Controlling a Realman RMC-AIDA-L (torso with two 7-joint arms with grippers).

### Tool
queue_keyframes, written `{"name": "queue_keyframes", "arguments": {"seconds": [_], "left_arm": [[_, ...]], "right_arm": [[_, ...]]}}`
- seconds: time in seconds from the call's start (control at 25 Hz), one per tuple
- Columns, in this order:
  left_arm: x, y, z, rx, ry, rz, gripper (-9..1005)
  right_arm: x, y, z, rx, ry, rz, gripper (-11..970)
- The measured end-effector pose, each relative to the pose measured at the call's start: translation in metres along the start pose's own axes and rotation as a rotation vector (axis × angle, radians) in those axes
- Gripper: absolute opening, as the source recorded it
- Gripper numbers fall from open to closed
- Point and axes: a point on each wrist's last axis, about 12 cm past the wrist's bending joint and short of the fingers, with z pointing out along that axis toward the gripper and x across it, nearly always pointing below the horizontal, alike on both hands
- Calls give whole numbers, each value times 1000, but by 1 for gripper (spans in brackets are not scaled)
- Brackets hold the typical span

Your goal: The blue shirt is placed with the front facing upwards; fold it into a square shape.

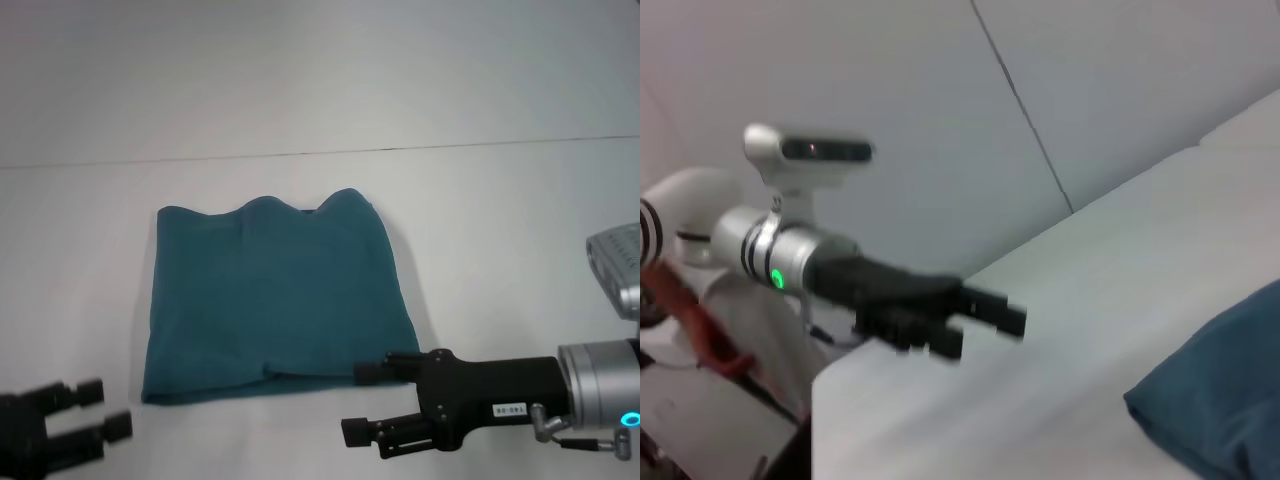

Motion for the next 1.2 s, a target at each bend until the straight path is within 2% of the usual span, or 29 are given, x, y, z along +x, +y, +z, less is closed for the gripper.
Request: {"name": "queue_keyframes", "arguments": {"seconds": [0.28,0.4,0.52,0.76,0.88,1.2], "left_arm": [[-1,1,2,8,130,-87,751],[-4,1,6,20,154,-109,751],[-3,-4,11,57,163,-107,751],[2,-10,20,100,172,-35,751],[4,-11,25,119,149,10,751],[-2,-10,36,143,115,22,751]], "right_arm": [[7,-2,-13,28,22,176,944],[8,-3,-14,33,29,217,944],[9,-1,-11,23,26,210,944],[10,2,-2,4,22,133,945],[9,2,-2,7,19,130,945],[11,2,-3,11,18,143,945]]}}
